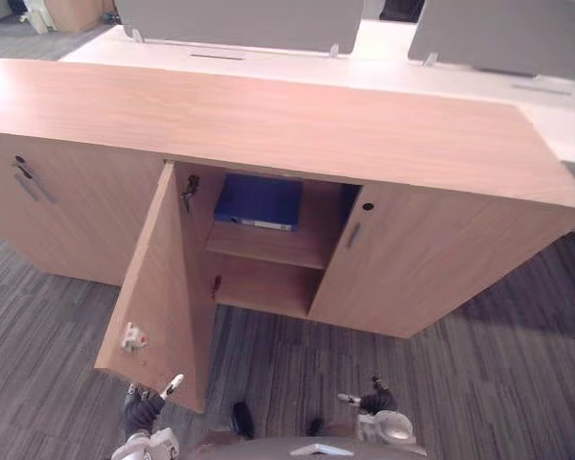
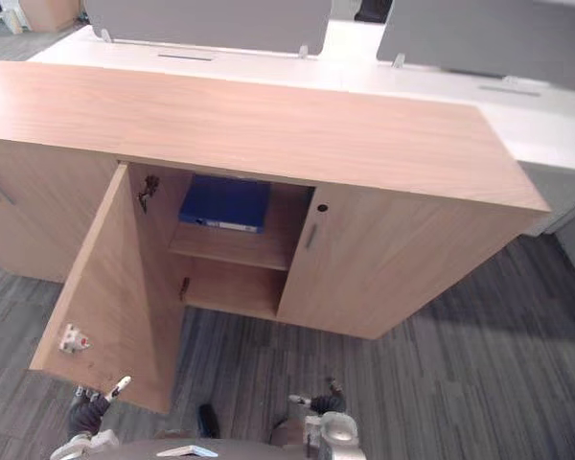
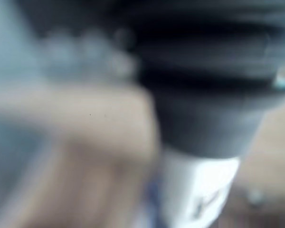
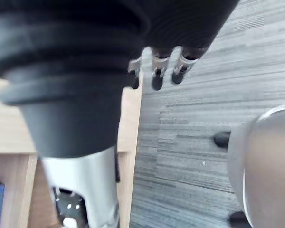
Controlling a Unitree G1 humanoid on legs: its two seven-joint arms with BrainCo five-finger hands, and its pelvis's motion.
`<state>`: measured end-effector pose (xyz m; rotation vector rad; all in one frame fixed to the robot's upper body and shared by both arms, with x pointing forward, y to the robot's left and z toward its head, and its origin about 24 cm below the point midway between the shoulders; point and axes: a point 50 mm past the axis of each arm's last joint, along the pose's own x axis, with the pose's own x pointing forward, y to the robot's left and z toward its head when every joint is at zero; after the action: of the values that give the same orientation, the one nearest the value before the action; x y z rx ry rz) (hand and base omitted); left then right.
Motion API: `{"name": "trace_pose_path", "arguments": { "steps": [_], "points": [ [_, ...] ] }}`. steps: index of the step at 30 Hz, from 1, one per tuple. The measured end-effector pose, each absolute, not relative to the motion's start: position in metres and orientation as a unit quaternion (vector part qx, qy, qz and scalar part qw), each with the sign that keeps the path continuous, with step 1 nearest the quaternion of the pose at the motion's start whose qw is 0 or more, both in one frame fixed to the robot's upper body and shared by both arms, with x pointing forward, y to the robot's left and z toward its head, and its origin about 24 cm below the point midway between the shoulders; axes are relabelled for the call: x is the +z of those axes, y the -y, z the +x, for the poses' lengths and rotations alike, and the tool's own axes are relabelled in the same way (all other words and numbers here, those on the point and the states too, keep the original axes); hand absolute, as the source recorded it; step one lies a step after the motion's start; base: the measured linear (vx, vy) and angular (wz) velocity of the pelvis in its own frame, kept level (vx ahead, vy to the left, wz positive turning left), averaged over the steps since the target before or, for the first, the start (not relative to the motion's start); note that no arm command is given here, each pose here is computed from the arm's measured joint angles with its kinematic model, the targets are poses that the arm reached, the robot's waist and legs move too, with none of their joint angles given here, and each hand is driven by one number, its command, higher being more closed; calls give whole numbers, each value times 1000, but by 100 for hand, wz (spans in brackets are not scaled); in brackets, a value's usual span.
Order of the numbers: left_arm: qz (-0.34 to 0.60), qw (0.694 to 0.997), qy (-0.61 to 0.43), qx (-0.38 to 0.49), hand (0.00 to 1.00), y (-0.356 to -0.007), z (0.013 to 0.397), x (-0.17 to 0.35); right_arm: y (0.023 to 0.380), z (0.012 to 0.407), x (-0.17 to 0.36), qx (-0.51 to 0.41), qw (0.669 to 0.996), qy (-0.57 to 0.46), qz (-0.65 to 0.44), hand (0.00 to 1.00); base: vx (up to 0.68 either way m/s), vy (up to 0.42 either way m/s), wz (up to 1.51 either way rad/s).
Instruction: Walk over to the cabinet, pick up the folder, carry it to the office cabinet, place the folder inside the office cabinet, then close the office cabinet door
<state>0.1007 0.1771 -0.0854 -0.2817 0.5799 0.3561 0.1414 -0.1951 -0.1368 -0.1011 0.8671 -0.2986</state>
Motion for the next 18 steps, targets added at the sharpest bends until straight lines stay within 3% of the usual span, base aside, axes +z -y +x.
{"name": "trace_pose_path", "arguments": {
  "steps": [4, 12, 18],
  "points": [
    [-123, 966, -219, 60, 0, -159, 133, -65, 200, 131, -140, -160, 888, -430, -36, 0, 32, -13, -62],
    [-124, 983, -133, 2, 0, -142, 190, -38, 206, 118, -143, -174, 880, -441, -33, 0, 21, -62, -21],
    [-80, 990, -119, 10, 0, -142, 217, -33, 204, 117, -143, -175, 879, -443, -28, 0, 70, -18, -18]
  ]
}}
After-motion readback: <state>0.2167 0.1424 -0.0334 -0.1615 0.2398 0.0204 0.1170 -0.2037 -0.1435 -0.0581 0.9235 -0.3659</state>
